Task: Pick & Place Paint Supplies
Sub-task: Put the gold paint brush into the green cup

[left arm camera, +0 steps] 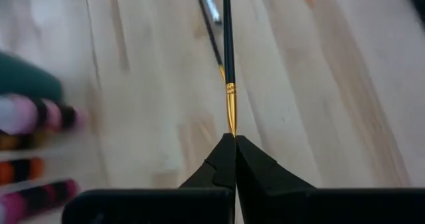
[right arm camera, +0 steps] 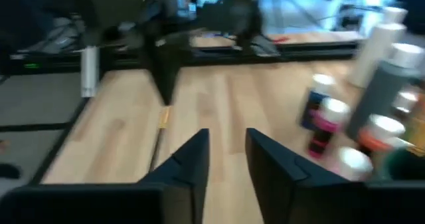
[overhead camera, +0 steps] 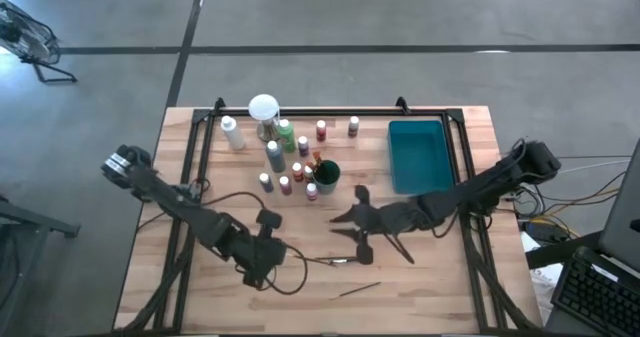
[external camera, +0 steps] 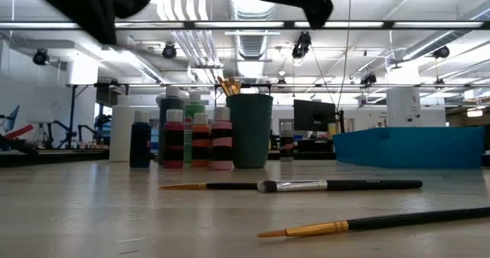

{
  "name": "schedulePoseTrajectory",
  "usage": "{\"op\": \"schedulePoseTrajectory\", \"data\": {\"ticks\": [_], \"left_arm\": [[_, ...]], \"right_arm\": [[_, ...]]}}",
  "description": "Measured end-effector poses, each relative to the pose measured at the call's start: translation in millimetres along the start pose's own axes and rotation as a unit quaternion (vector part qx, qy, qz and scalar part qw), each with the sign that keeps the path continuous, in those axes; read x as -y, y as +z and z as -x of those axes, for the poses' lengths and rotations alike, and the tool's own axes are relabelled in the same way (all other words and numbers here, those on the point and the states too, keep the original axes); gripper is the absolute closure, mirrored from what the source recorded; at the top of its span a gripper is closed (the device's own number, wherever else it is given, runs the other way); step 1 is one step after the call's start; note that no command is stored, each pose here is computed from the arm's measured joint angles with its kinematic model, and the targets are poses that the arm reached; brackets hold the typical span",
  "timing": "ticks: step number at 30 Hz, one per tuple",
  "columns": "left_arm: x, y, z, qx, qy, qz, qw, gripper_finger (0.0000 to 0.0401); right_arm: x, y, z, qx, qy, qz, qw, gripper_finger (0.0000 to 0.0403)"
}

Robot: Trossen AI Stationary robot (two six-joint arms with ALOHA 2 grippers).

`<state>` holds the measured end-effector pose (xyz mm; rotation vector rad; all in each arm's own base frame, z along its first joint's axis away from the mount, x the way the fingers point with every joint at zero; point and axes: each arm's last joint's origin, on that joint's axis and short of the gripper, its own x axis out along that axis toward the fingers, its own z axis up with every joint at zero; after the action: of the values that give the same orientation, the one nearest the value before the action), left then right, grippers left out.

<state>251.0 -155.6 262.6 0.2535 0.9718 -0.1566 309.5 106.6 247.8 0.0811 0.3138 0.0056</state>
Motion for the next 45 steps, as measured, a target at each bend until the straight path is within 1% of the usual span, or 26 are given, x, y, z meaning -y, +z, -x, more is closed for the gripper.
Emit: {"op": "schedulePoseTrajectory", "data": {"ticks": [3, 7, 9, 12, 14, 16, 19, 22, 26, 30, 36, 40, 43, 45], "left_arm": [[-3.5, 6.8, 15.1, 0.004, 0.006, -0.055, 0.998, 0.0401], [-7.9, 11.4, 27.8, 0.003, 0.030, -0.133, 0.991, 0.0401], [-8.9, 12.2, 30.3, 0.003, 0.036, -0.175, 0.984, 0.0401], [-9.3, 12.4, 30.2, -0.003, 0.044, -0.249, 0.968, 0.0401], [-9.9, 12.5, 30.4, -0.007, 0.056, -0.288, 0.956, 0.0401], [-10.7, 12.0, 30.2, -0.013, 0.070, -0.323, 0.944, 0.0401], [-12.9, 10.3, 30.1, -0.032, 0.099, -0.370, 0.923, 0.0401], [-14.3, 11.4, 31.2, -0.037, 0.116, -0.392, 0.912, 0.0401], [-15.1, 12.0, 31.8, -0.042, 0.128, -0.413, 0.901, 0.0401], [-16.1, 12.2, 32.0, -0.047, 0.141, -0.423, 0.894, 0.0401], [-17.3, 13.1, 33.2, -0.050, 0.157, -0.429, 0.888, 0.0401], [-18.2, 14.3, 33.3, -0.050, 0.168, -0.432, 0.884, 0.0401], [-19.5, 15.2, 33.6, -0.054, 0.183, -0.442, 0.877, 0.0401], [-20.4, 16.6, 33.8, -0.051, 0.186, -0.444, 0.875, 0.0401]], "right_arm": [[-2.5, 6.9, -9.0, -0.001, 0.037, 0.001, 0.999, 0.0269], [2.2, 13.9, -20.6, -0.015, 0.104, -0.039, 0.994, 0.0244], [6.6, 14.3, -26.0, -0.027, 0.122, -0.061, 0.990, 0.0234], [14.2, 12.9, -34.2, -0.046, 0.146, -0.103, 0.983, 0.0224], [19.4, 12.4, -41.5, -0.057, 0.162, -0.131, 0.976, 0.0220], [24.1, 8.9, -48.3, -0.075, 0.168, -0.157, 0.970, 0.0218], [28.8, 6.9, -58.3, -0.086, 0.162, -0.191, 0.964, 0.0221], [33.2, 7.7, -66.0, -0.089, 0.161, -0.203, 0.962, 0.0226], [35.7, 8.9, -72.9, -0.095, 0.155, -0.206, 0.961, 0.0228], [37.2, 7.8, -79.4, -0.110, 0.149, -0.208, 0.960, 0.0216], [36.5, 8.8, -86.7, -0.109, 0.154, -0.207, 0.960, 0.0202], [35.8, 7.5, -88.5, -0.110, 0.154, -0.206, 0.960, 0.0209], [36.2, 6.6, -89.9, -0.109, 0.154, -0.206, 0.960, 0.0219], [36.2, 6.6, -89.9, -0.109, 0.154, -0.206, 0.960, 0.0226]]}}
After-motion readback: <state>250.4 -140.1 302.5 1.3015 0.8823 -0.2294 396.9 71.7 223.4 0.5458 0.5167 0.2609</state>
